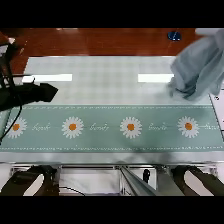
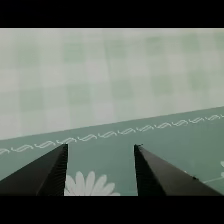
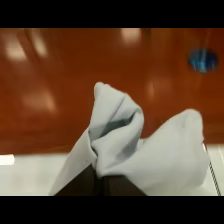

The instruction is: Fold the shirts.

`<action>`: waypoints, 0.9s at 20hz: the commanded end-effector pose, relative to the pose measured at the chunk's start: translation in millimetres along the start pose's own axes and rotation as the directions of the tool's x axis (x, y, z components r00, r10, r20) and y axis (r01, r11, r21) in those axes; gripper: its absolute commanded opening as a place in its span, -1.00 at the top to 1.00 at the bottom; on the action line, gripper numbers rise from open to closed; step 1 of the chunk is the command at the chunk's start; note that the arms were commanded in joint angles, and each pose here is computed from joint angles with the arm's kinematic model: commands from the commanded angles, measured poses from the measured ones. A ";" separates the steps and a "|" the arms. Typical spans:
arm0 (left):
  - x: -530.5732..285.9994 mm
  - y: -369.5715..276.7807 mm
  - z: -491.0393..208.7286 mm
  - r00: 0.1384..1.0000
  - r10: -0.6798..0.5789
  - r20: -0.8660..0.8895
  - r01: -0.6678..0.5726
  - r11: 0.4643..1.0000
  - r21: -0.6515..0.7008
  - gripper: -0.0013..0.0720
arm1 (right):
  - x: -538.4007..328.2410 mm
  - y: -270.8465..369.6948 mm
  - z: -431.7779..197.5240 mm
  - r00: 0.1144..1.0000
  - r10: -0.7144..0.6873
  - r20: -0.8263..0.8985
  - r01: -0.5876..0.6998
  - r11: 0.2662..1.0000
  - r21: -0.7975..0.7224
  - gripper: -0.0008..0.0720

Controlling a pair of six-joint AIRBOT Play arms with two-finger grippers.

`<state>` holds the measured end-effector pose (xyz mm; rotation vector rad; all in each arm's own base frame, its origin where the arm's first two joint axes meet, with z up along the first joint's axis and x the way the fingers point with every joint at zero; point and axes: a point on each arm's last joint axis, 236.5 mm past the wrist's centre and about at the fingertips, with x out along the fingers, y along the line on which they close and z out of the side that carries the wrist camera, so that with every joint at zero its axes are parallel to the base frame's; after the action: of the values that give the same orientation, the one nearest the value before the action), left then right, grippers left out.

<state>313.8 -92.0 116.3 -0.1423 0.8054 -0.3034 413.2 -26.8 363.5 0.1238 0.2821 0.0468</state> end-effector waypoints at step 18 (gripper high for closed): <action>-11.3 50.8 -30.6 0.994 0.095 0.059 -0.078 0.969 -0.235 -0.42 | -25.9 358.2 -214.6 0.540 0.608 -0.582 -0.725 0.687 0.046 0.91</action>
<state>294.4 -41.4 89.1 -0.3051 0.7779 -0.1237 324.4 296.6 295.0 -0.0080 0.6312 0.8650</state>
